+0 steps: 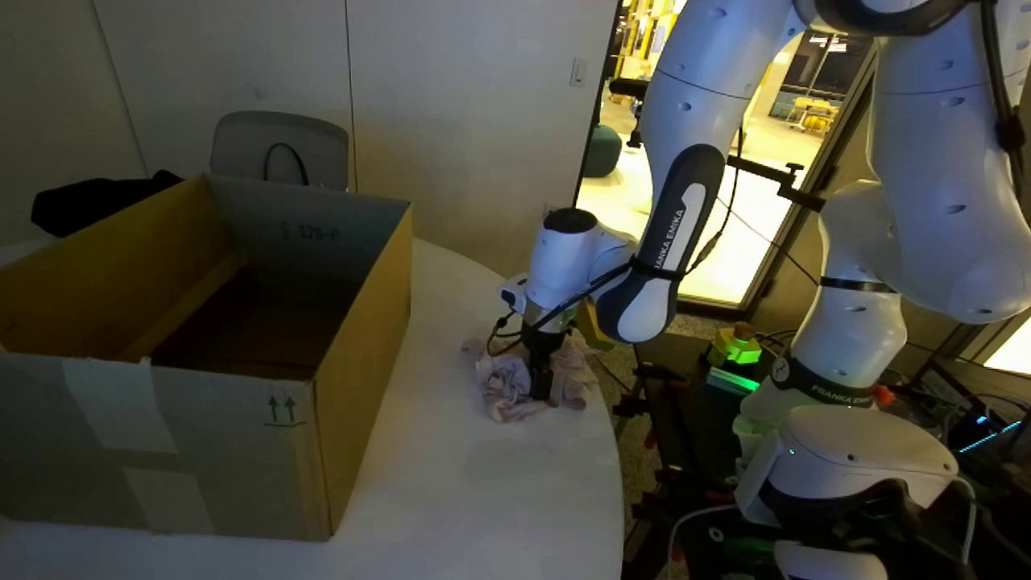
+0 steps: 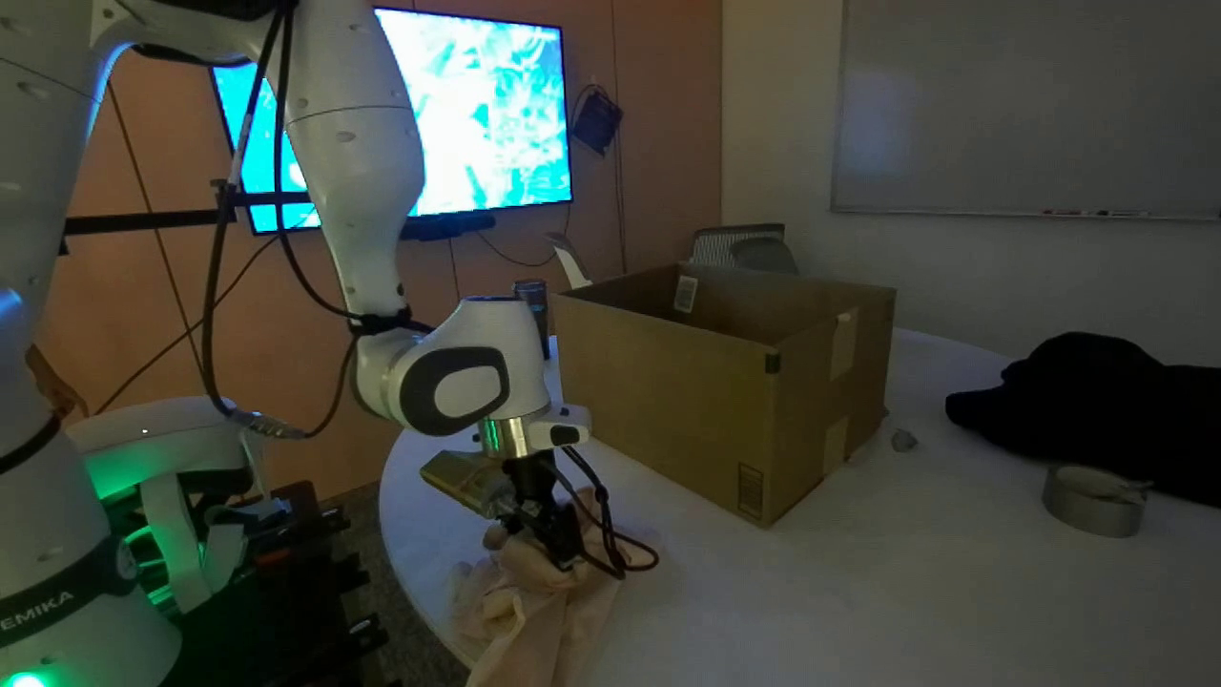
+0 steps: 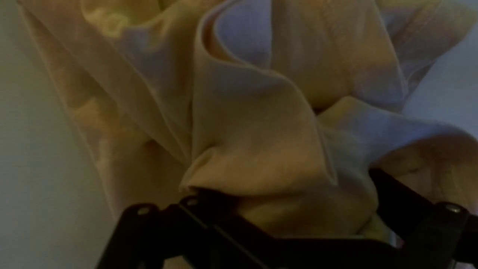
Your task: Put the black marker on the towel then fold the towel twice and put it in the box.
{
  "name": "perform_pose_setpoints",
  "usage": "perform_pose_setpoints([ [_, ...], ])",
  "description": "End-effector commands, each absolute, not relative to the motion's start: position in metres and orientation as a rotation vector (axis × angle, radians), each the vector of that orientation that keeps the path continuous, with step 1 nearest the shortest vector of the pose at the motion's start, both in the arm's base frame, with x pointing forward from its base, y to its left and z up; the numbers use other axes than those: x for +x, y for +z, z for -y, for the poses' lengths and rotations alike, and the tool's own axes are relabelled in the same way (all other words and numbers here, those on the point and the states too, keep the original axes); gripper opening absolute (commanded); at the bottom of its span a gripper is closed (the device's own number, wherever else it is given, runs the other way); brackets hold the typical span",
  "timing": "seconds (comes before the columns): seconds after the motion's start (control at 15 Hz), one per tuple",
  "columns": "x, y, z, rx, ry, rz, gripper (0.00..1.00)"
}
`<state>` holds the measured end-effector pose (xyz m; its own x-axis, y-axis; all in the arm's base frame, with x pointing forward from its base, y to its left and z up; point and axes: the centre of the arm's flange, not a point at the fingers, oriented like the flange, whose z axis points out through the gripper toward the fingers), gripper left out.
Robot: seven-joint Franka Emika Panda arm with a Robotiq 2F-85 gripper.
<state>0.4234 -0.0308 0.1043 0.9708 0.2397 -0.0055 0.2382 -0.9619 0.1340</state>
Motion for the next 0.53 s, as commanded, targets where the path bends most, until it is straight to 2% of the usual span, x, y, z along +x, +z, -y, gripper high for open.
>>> perform_pose_setpoints([
  [0.0,0.433,0.088,0.027,2.973,0.03,-0.346,1.0],
  [0.07,0.433,0.088,0.027,2.97,0.024,-0.34,0.77],
  [0.13,0.433,0.087,0.027,2.967,0.015,-0.341,0.74],
  [0.47,0.435,0.103,0.033,2.941,-0.015,-0.331,0.36],
])
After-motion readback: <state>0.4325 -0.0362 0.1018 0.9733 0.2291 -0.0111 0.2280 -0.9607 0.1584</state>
